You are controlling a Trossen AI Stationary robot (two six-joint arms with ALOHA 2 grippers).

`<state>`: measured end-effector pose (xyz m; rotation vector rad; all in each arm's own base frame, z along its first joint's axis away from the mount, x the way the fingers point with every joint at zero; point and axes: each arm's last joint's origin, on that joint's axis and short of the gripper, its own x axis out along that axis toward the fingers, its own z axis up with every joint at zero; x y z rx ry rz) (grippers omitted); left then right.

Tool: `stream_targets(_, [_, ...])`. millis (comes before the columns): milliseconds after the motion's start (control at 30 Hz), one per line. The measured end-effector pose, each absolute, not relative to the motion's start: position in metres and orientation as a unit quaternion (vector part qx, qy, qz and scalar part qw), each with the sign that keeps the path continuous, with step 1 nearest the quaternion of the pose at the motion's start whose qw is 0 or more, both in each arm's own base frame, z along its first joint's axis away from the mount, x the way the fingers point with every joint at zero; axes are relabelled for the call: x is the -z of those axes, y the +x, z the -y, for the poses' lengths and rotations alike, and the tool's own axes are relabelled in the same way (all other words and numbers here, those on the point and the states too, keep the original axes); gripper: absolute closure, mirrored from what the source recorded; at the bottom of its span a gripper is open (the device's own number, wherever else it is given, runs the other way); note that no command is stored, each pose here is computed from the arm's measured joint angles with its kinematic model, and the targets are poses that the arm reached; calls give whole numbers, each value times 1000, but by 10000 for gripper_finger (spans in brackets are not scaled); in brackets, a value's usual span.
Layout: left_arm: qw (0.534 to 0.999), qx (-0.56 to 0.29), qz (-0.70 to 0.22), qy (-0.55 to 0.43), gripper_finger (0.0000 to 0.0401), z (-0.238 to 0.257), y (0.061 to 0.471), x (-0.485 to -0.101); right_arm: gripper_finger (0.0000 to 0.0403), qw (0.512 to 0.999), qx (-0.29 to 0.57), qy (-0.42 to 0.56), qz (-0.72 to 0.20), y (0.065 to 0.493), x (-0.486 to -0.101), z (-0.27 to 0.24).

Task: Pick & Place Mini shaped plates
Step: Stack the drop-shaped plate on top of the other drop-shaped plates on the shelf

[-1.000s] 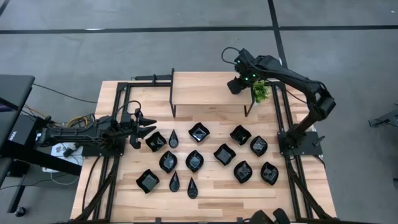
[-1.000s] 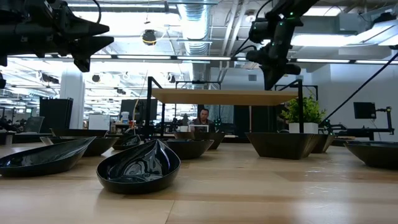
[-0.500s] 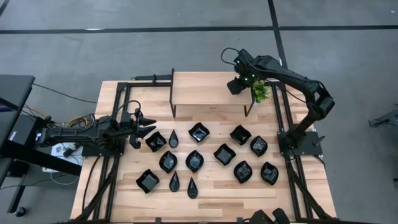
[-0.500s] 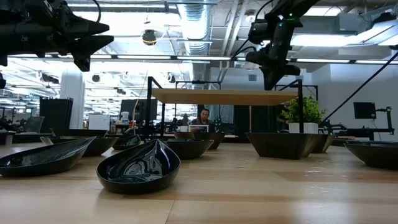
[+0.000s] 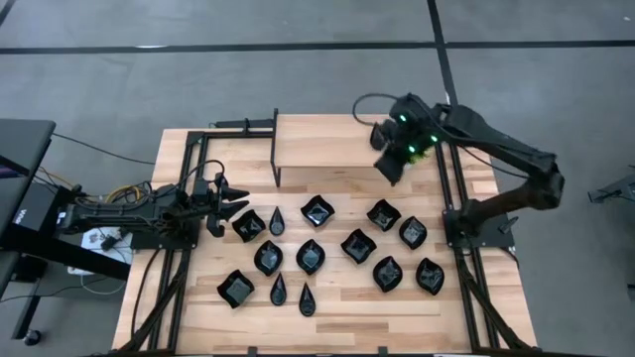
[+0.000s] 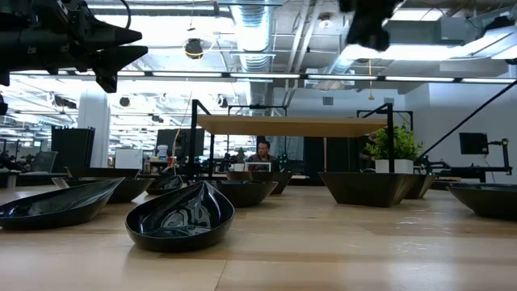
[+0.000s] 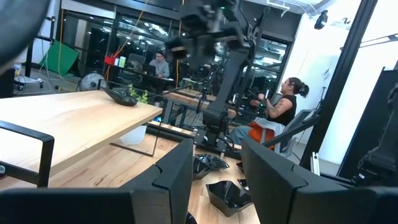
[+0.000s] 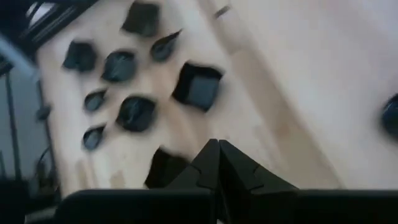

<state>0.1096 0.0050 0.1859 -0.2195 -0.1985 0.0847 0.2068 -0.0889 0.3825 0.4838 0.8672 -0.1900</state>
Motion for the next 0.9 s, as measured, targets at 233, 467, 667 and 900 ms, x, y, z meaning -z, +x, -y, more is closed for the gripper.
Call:
stream_targets(233, [985, -30, 118, -124, 263, -5, 109, -189, 402, 903, 56, 236, -356, 167, -377, 40])
stream_targets(467, [973, 29, 149, -173, 263, -2, 107, -198, 402, 942, 31, 259, -213, 125, -336, 14])
stream_targets(667, [973, 66, 141, -173, 263, 0, 115, -224, 402, 956, -3, 274, -102, 102, -299, 3])
stream_targets(900, [978, 123, 63, -156, 263, 7, 157, -271, 402, 957, 13, 288, -36, 87, -269, -1])
